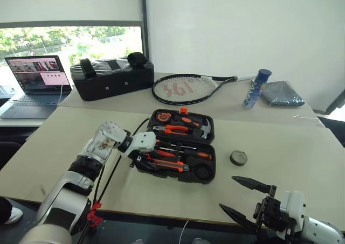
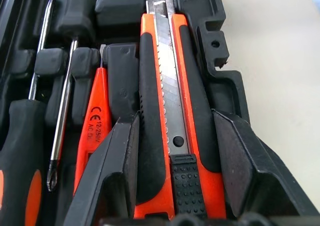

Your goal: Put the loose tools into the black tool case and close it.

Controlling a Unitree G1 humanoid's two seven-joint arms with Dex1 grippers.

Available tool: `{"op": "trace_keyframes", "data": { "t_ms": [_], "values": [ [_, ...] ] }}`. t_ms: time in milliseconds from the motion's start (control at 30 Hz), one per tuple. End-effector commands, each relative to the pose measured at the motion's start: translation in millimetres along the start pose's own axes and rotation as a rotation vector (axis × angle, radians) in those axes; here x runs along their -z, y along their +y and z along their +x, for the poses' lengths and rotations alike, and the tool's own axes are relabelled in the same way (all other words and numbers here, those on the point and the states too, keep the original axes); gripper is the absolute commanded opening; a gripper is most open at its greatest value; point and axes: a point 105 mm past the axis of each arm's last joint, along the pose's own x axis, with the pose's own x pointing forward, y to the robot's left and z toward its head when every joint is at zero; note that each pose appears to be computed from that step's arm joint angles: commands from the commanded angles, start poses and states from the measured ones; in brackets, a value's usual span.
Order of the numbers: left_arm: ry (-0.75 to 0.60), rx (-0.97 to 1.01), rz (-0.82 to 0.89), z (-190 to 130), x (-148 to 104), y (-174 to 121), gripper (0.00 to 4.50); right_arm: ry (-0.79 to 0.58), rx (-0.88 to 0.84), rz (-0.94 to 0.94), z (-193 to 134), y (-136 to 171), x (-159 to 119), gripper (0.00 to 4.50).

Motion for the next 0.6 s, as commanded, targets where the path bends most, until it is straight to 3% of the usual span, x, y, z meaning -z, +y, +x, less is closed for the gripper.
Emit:
{"op": "trace_keyframes", "data": {
  "t_ms": [33,567,600],
  "values": [
    [0.02,0.012,0.034,2.1,-5.1,4.0,1.77,-0.031,0.015,-0.05,-0.6,-0.7,-11.3,4.5],
    [0.018,0.056,-0.036,9.9,-1.3,-0.8,1.77,-0.032,0.015,-0.059,2.3,-5.8,-9.7,4.5],
    [0.011,0.043,-0.021,8.4,-2.8,0.8,2.26,-0.032,0.017,-0.059,2.1,-6.1,-9.5,4.5]
  ]
}}
